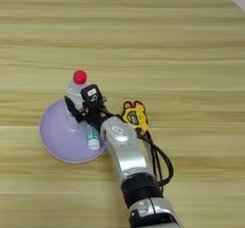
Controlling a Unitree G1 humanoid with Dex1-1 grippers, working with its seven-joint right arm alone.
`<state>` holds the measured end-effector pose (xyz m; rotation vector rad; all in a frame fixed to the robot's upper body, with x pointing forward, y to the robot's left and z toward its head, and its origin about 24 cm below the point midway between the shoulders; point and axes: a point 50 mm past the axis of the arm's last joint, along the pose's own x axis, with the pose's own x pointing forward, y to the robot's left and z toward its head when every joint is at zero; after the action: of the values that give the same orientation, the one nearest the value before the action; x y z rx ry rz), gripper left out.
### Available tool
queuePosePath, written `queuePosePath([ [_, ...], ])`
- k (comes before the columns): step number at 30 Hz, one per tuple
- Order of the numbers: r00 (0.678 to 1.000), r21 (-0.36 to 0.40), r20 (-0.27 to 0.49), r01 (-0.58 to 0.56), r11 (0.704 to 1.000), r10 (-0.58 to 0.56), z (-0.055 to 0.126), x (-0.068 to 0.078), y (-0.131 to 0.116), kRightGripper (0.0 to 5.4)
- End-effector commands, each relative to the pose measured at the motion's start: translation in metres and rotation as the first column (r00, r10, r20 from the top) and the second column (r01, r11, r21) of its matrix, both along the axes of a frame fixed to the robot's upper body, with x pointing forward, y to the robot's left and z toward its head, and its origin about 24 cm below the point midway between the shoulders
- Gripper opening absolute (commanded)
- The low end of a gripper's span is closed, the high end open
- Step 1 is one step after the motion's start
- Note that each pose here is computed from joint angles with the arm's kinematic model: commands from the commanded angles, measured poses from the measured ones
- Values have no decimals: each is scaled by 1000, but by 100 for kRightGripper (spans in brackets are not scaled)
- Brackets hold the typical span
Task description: Move the objects on the table
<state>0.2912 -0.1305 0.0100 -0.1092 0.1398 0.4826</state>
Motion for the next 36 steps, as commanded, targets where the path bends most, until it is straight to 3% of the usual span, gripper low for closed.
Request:
queuePosePath([
  [1, 978, 33, 204, 28, 999, -34, 48, 21, -3, 315],
  [10, 959, 38, 246, 139, 990, -144, 61, 28, -27, 315],
  [18, 914, 24, 296, 283, 959, -278, 72, 34, -53, 315],
  [28, 844, 31, 338, 433, 901, -417, 82, 40, -82, 314],
  [36, 791, 18, 318, 545, 838, -522, 82, 43, -106, 314],
])
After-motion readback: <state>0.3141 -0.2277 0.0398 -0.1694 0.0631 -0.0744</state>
